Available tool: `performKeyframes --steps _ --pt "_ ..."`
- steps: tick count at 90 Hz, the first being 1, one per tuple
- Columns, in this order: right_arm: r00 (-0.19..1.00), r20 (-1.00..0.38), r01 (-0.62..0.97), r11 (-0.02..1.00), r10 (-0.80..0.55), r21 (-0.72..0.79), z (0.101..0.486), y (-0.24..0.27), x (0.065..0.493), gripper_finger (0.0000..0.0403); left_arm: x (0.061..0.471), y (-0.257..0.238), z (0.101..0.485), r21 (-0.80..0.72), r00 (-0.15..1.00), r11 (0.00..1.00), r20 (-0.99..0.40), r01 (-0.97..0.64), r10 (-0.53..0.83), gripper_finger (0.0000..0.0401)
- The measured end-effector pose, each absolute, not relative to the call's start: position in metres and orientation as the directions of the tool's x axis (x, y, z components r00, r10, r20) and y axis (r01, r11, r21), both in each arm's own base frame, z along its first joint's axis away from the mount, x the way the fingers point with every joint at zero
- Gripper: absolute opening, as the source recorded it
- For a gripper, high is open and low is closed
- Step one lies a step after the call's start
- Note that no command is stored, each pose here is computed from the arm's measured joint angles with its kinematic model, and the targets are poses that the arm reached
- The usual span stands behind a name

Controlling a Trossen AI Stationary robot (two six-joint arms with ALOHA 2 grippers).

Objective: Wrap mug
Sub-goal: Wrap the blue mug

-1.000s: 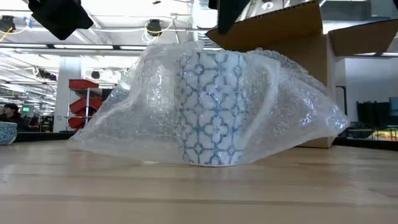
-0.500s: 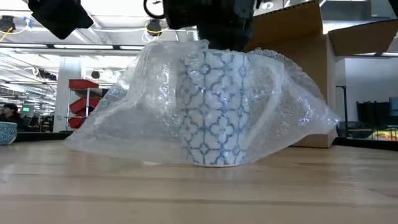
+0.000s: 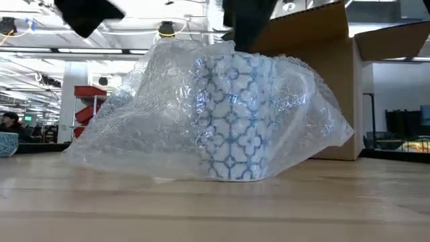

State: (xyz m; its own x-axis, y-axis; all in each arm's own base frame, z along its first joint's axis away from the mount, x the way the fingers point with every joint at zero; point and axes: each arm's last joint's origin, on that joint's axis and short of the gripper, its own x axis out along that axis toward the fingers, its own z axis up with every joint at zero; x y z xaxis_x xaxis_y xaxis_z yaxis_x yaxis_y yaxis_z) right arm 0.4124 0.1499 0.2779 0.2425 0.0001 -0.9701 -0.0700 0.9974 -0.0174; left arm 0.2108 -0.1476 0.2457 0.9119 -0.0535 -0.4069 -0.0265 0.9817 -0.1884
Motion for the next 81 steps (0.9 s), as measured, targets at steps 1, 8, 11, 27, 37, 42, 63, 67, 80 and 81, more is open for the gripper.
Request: performKeyframes --steps 1,8,11,27,37,42,63,67,80,81 --pt "0.244 -0.97 -0.073 0.997 -0.008 -0.026 0.28 0.151 0.411 0.0 0.211 -0.148 0.247 -0.187 0.916 0.982 -0.398 -0.022 -0.055 0.0212" --pt "0.237 -0.971 -0.094 0.993 -0.046 -0.07 0.288 0.165 0.401 0.0 0.214 -0.148 0.252 -0.173 0.936 0.985 -0.345 0.007 -0.067 0.0212" --pt "0.225 -0.972 -0.1 0.991 -0.06 -0.084 0.29 0.171 0.396 0.0 0.215 -0.149 0.254 -0.166 0.942 0.986 -0.328 0.016 -0.07 0.0212" --pt "0.134 -0.967 -0.085 0.97 -0.216 -0.228 0.283 0.199 0.365 0.0002 0.218 -0.148 0.257 -0.156 0.947 0.987 -0.307 0.047 -0.093 0.0212" --pt "0.084 -0.962 -0.039 0.964 -0.26 -0.264 0.271 0.204 0.352 0.0021 0.222 -0.149 0.253 -0.154 0.946 0.987 -0.311 0.049 -0.096 0.0212" --pt "0.077 -0.961 -0.026 0.963 -0.265 -0.268 0.267 0.203 0.346 0.004 0.225 -0.151 0.25 -0.146 0.943 0.987 -0.314 0.064 -0.108 0.0212" --pt "0.055 -0.959 0.095 0.958 -0.276 -0.27 0.243 0.174 0.311 0.0135 0.244 -0.156 0.231 -0.14 0.923 0.979 -0.336 0.15 -0.189 0.0212" --pt "0.095 -0.962 0.113 0.963 -0.254 -0.244 0.239 0.168 0.305 0.0152 0.247 -0.156 0.227 -0.143 0.916 0.978 -0.35 0.154 -0.195 0.0212" --pt "0.191 -0.969 0.149 0.98 -0.157 -0.129 0.216 0.153 0.29 0.0188 0.249 -0.154 0.218 -0.138 0.893 0.979 -0.406 0.151 -0.195 0.0212" --pt "0.192 -0.969 0.149 0.981 -0.152 -0.124 0.213 0.152 0.289 0.019 0.249 -0.153 0.218 -0.136 0.891 0.979 -0.411 0.151 -0.195 0.0212"
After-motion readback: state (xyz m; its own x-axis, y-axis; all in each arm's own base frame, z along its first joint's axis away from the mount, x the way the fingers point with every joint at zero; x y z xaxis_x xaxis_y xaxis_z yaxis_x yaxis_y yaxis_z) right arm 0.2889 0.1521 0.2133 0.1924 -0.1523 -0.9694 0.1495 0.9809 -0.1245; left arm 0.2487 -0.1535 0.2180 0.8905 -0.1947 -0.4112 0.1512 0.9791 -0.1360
